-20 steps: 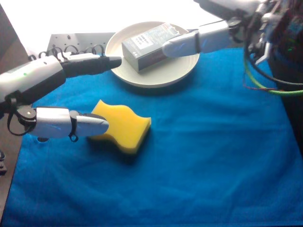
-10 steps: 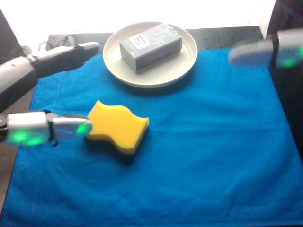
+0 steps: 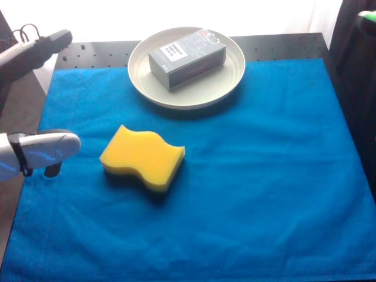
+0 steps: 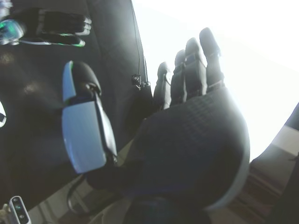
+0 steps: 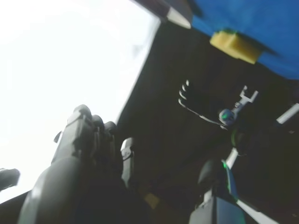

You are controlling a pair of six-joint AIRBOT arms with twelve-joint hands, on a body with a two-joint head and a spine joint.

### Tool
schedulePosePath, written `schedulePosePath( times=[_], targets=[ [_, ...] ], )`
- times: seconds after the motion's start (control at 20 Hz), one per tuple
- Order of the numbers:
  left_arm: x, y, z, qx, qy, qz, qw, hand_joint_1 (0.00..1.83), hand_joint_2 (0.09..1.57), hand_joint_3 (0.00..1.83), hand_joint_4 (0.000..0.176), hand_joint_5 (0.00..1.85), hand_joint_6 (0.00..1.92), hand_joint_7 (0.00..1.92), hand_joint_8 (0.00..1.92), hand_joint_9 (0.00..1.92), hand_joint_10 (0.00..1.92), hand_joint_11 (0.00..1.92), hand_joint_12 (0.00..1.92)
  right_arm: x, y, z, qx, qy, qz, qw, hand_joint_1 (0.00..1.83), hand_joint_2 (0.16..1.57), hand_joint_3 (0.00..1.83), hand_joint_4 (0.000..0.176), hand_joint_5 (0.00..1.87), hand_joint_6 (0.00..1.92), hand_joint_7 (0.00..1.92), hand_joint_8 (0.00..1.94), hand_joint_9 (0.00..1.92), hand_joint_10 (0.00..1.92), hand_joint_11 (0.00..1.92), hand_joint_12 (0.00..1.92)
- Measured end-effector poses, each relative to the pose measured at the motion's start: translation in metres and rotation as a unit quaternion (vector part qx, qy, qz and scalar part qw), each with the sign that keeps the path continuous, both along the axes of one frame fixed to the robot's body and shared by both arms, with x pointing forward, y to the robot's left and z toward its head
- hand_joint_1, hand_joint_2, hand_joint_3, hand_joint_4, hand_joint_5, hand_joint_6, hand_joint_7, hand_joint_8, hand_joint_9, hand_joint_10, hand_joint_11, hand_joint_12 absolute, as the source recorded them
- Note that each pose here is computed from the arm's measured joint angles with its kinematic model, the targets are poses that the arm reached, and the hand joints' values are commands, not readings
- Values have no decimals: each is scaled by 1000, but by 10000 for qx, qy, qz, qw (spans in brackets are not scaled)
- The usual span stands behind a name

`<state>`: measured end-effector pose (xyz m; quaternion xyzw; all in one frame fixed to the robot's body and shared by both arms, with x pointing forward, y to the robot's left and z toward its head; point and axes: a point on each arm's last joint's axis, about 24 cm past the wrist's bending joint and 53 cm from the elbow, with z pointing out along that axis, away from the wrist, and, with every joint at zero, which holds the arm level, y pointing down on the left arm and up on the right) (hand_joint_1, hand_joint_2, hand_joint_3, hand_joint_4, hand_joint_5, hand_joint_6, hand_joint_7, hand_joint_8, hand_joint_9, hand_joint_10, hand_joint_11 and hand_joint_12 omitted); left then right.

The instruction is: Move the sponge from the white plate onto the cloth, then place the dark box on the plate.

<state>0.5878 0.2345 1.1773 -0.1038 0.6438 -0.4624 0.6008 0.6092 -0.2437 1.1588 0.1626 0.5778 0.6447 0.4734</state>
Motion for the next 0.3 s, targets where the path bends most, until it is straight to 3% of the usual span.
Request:
schedulePosePath(
  times=[0.1, 0.2, 0.25, 0.3],
  targets=[
    [-5, 3, -6, 18, 77, 42, 10000, 456, 937, 0, 110, 47, 0, 55, 0, 94, 0, 0, 533, -6, -1, -5, 9, 78, 2, 10000, 673, 900, 0, 176, 129, 1, 103, 0, 0, 0, 0, 0],
    [-10, 12, -10, 13, 126, 175, 9998, 355, 950, 0, 153, 7, 0, 36, 0, 58, 0, 0, 556, -9, 0, -6, 48, 86, 26, 9999, 658, 904, 2, 176, 142, 6, 123, 8, 33, 12, 0, 0],
    [-11, 16, -9, -35, 110, 259, 9996, 336, 953, 2, 159, 1, 0, 36, 0, 73, 6, 0, 563, -9, 0, -4, 87, 58, 20, 9999, 645, 892, 0, 176, 144, 6, 117, 4, 32, 10, 0, 0],
    [-12, 21, -3, -91, -7, 325, 9994, 385, 952, 0, 165, 0, 0, 3, 0, 38, 11, 0, 374, -10, 0, -3, 107, 43, 25, 9999, 648, 906, 4, 176, 150, 6, 83, 0, 4, 0, 0, 0]
  ],
)
